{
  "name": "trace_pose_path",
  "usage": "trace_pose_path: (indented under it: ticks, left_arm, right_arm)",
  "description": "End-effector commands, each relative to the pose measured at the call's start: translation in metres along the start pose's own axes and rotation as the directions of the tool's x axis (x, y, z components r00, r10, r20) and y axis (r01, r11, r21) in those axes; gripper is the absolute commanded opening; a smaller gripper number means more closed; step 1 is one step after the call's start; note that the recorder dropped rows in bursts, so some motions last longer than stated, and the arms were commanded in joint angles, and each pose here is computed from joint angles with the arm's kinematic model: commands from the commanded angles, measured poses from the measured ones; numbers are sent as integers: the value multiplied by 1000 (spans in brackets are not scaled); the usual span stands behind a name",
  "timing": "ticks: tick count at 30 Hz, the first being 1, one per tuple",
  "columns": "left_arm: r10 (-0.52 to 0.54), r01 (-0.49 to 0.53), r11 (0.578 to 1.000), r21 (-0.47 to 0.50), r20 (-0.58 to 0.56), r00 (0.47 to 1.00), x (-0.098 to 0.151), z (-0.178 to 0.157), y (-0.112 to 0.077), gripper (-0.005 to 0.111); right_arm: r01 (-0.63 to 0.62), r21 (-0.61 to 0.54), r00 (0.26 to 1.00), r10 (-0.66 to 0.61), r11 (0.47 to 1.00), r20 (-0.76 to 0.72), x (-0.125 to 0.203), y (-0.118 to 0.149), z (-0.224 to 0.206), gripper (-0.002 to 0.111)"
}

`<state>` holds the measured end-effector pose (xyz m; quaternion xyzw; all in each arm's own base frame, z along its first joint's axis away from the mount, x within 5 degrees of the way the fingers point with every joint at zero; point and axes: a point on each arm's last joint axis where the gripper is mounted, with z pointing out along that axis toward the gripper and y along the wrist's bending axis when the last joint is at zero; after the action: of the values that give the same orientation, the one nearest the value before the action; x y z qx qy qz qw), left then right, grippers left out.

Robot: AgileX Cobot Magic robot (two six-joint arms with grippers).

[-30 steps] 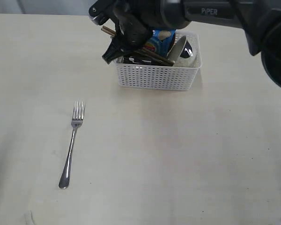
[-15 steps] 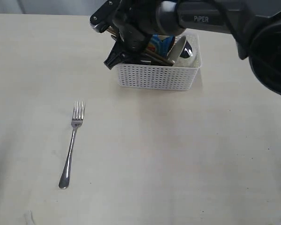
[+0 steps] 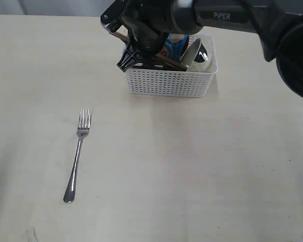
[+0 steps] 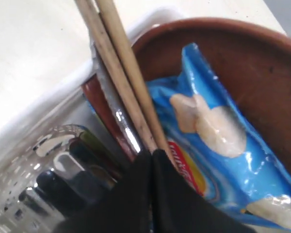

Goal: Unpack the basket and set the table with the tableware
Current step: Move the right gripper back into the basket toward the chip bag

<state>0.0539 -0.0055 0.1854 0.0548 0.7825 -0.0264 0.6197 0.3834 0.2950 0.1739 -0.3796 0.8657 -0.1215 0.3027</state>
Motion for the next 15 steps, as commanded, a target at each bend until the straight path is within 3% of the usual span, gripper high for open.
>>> trace_pose_path:
  ticks: [1,3,8,10,15]
  left_arm:
    - [-3,3,1000,-1,0,1000,1,0,0,0]
    - [-3,3,1000,-1,0,1000,1,0,0,0]
    - [-3,3,1000,-1,0,1000,1,0,0,0]
    - [-3,3,1000,-1,0,1000,1,0,0,0]
    - [-3,3,1000,-1,0,1000,1,0,0,0]
  right_arm:
    - [2,-18,999,-2,1000,32,-5,-4,-13,3]
    - [11,-53,999,-9,999,37,-6,-2,-15,13]
    - [28,-69,999,-25,997,40,-6,0,-15,61]
    - [40,-50,998,-38,998,46,-7,-2,-15,64]
    - [45,-34,999,-44,998,26,-3,1,-5,58]
